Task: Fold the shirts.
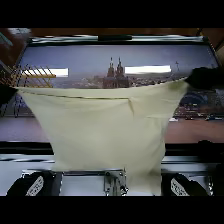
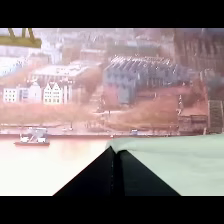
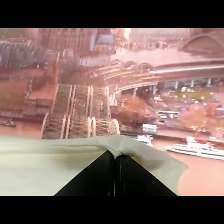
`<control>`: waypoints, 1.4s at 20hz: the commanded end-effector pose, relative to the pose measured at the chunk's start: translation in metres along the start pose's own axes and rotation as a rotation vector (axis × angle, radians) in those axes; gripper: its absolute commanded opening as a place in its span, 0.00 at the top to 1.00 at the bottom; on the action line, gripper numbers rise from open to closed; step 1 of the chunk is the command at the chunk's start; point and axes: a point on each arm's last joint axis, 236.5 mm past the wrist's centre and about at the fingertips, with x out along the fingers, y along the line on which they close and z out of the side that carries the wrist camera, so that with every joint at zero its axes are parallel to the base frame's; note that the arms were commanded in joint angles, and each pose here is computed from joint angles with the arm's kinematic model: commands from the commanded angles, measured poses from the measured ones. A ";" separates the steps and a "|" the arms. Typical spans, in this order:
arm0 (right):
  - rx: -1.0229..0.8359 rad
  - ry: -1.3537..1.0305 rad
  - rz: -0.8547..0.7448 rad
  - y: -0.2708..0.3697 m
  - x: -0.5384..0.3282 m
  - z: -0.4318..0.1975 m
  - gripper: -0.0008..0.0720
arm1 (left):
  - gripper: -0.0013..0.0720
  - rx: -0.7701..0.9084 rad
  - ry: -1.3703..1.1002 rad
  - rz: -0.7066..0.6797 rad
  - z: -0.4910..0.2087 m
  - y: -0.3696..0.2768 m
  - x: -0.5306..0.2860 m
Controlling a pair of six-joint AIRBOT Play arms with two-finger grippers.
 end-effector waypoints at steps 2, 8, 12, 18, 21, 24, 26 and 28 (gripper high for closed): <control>0.219 -0.013 0.106 -0.029 0.131 0.024 0.91 | 0.94 -0.181 0.120 -0.062 -0.015 0.025 0.137; 0.210 -0.176 -0.019 -0.072 0.230 0.053 0.91 | 0.94 -0.261 0.133 -0.164 0.010 0.031 0.257; 0.237 -0.242 -0.058 -0.091 0.260 0.059 0.91 | 0.94 -0.271 0.085 -0.126 0.018 0.048 0.298; 0.255 -0.099 -0.041 -0.091 0.286 0.020 0.91 | 0.94 -0.296 0.179 -0.126 -0.018 0.051 0.326; 0.256 -0.017 -0.024 -0.088 0.285 0.002 0.91 | 0.94 -0.297 0.181 -0.126 -0.019 0.052 0.327; 0.262 0.066 -0.010 -0.087 0.281 -0.017 0.91 | 0.94 -0.314 0.191 -0.128 -0.021 0.051 0.326; 0.285 0.118 0.001 -0.090 0.271 -0.027 0.91 | 0.94 -0.322 0.258 -0.154 -0.033 0.044 0.320; 0.296 0.155 0.013 -0.092 0.248 -0.030 0.91 | 0.94 -0.312 0.363 -0.199 -0.051 0.038 0.306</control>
